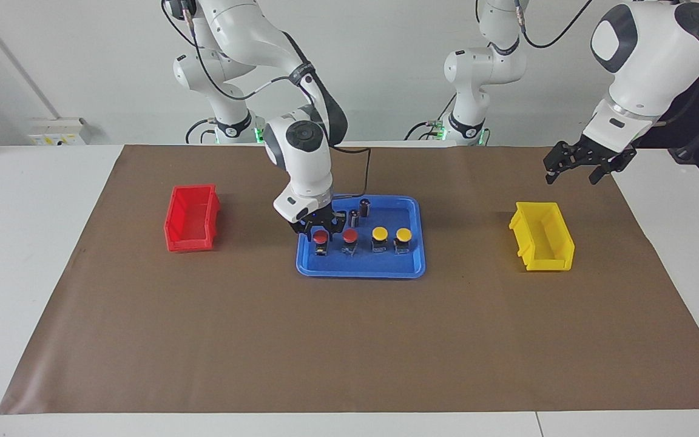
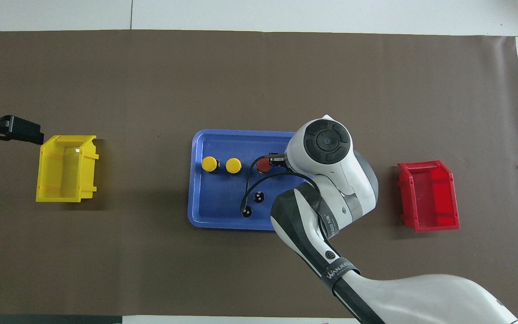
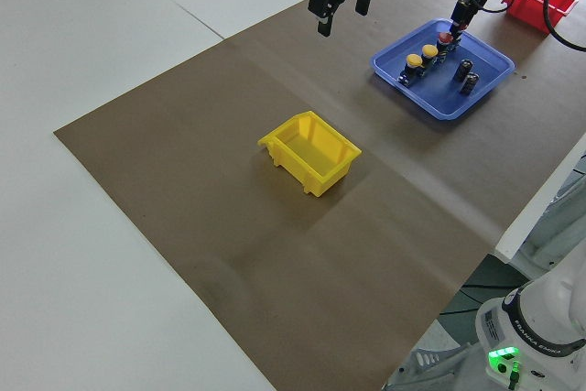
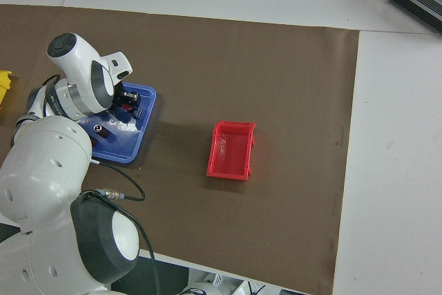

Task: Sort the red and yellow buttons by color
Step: 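Drop the red button in the red bin while the left gripper advances, then reach the left gripper to the yellow button nearest the yellow bin and grasp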

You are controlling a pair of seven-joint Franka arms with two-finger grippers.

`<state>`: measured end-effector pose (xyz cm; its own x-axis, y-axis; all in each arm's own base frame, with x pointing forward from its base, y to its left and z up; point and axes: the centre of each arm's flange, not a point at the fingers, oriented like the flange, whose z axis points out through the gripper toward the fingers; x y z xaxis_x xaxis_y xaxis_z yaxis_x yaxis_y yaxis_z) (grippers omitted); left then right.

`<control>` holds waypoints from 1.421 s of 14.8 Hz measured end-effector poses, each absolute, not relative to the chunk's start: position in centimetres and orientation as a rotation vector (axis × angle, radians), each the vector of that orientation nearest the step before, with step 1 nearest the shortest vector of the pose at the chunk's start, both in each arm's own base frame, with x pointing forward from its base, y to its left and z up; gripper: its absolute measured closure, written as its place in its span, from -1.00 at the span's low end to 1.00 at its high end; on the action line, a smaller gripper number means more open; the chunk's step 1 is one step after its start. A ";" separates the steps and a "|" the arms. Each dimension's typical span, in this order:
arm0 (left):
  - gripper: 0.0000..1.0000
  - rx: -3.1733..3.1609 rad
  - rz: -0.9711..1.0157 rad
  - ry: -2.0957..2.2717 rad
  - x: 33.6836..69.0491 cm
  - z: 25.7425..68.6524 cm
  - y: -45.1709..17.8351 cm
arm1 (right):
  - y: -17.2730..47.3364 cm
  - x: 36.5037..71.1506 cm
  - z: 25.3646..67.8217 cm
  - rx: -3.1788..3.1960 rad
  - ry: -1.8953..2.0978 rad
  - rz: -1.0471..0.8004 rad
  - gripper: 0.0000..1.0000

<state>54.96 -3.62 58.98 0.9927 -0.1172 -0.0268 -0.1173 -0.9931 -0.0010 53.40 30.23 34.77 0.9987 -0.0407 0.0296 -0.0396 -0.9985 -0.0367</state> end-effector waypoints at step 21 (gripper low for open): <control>-0.95 -3.194 -0.149 0.033 52.6 50.1 -29.2 | -1.4 46.5 46.0 -3.090 -0.195 0.104 0.18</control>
<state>52.60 -29.16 50.06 0.9954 -0.0180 0.0939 -0.0233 -0.9982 0.0553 46.55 -1.43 46.03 0.9898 0.1272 -0.0640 0.1243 -0.9911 -0.0474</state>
